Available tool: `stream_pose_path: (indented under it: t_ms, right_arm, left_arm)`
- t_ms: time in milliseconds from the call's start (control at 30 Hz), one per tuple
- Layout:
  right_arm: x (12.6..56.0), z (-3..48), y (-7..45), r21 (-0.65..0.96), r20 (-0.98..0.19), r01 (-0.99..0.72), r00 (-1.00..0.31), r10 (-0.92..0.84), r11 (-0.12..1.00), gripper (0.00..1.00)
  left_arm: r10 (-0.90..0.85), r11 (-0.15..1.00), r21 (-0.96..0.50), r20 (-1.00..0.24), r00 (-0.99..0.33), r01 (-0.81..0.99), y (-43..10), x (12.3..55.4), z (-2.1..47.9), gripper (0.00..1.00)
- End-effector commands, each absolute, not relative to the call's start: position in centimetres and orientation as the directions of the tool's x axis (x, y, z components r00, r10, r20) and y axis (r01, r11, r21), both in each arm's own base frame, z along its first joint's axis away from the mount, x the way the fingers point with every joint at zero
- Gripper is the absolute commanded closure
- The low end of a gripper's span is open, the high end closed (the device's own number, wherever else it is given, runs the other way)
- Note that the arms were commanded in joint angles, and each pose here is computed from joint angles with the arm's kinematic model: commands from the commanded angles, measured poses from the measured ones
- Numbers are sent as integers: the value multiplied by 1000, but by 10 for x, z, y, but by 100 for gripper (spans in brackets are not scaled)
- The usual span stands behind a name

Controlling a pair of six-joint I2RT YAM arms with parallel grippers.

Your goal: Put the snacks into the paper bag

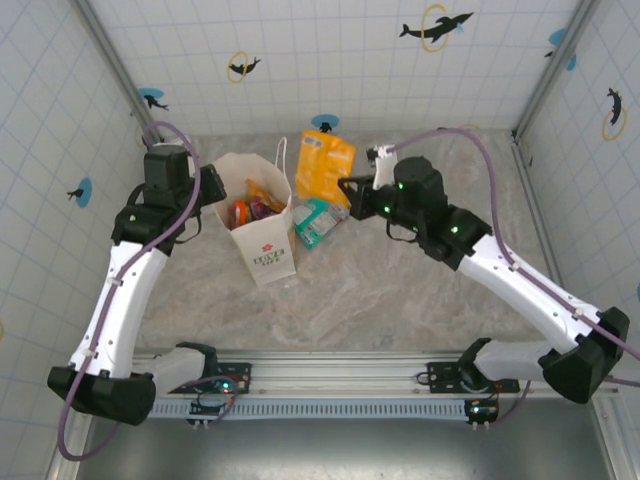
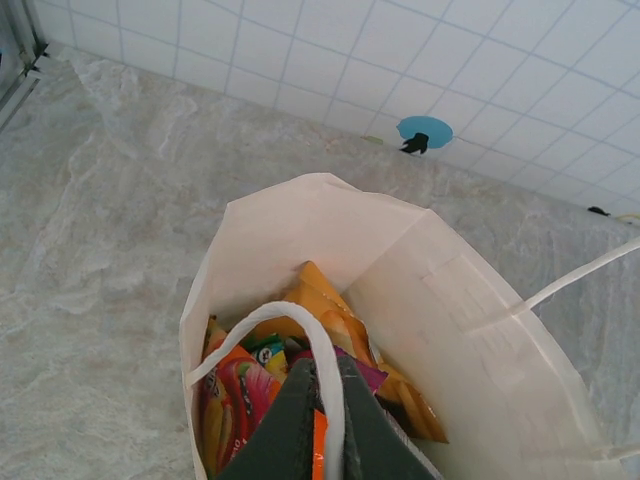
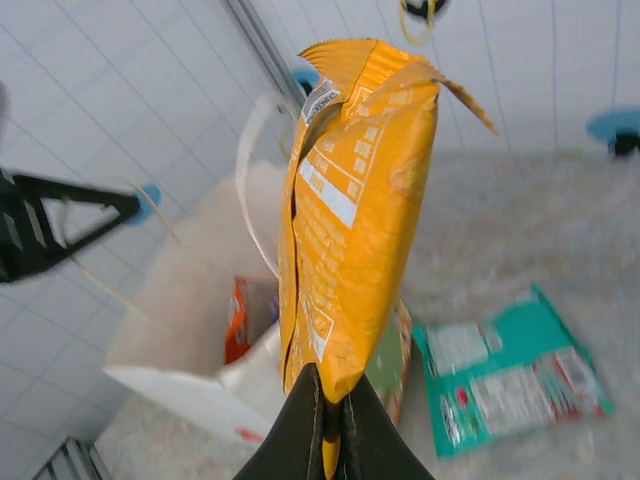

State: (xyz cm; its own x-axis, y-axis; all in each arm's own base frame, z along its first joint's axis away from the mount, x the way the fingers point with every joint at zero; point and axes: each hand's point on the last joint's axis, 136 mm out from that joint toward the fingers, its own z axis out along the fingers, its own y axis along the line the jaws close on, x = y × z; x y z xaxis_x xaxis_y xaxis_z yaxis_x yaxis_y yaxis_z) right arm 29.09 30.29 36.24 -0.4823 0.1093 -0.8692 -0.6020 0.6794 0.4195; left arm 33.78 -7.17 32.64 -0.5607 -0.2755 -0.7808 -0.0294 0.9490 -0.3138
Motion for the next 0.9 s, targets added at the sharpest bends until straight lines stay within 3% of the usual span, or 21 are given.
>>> stream_pose_path:
  t_ms: [0,367,867]
  right_arm:
    - [302,405,310,326,-933,-668,-341,114,669,100]
    - [298,475,360,233,-968,-805,-139,209,545,100]
    - [308,450,419,227,-972,-833,-166,164,504,100]
  left_arm:
    - [-272,953,-300,-795,-543,-37,-67,339,337,92]
    - [-270,954,-296,-793,-546,-41,-67,341,336,92]
    - [-267,955,-293,-796,-543,-40,-67,342,336,92]
